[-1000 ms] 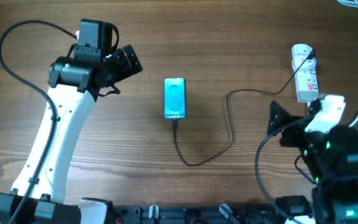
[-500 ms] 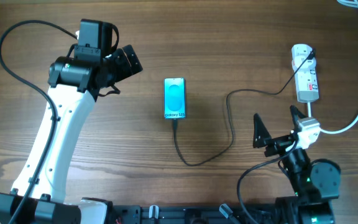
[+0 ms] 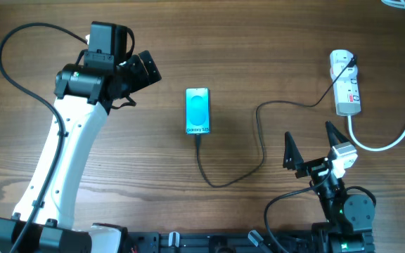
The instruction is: Plug charger to phone and switch on socket
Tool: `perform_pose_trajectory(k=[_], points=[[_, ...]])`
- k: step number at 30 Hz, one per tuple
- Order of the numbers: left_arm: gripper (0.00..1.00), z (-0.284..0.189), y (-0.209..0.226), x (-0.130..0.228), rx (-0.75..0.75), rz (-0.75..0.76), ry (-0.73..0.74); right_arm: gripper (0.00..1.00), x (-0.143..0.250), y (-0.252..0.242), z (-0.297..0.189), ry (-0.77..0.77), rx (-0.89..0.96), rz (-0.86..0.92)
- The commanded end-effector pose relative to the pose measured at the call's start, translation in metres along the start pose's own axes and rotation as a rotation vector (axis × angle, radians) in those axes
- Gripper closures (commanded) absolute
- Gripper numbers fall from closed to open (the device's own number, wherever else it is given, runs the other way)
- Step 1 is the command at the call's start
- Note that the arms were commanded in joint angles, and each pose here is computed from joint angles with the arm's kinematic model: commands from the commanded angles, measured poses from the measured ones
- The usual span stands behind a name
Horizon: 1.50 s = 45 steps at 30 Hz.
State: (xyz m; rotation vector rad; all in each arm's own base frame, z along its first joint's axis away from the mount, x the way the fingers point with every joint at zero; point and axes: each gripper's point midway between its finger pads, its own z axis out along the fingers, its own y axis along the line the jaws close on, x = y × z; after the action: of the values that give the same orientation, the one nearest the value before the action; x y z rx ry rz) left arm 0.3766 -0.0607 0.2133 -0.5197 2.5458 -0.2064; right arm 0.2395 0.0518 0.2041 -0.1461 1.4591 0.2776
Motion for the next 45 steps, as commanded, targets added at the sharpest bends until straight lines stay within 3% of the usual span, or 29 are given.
perform_pose_trajectory(k=[1, 7, 18, 45], points=[[0.0, 0.002, 0.002, 0.0, -0.014, -0.008, -0.002, 0.0, -0.001, -0.004, -0.001, -0.012, 0.023, -0.016], [0.0, 0.002, 0.002, 0.0, -0.014, -0.008, -0.002, 0.0, 0.026, -0.02, -0.004, 0.097, 0.094, 0.001], [0.0, 0.002, 0.002, 0.0, -0.014, -0.008, -0.002, 0.0, 0.027, -0.028, -0.005, 0.106, 0.129, -0.104], [0.0, 0.002, 0.002, 0.0, -0.014, -0.008, -0.002, 0.0, 0.026, -0.035, -0.006, 0.105, 0.172, -0.105]])
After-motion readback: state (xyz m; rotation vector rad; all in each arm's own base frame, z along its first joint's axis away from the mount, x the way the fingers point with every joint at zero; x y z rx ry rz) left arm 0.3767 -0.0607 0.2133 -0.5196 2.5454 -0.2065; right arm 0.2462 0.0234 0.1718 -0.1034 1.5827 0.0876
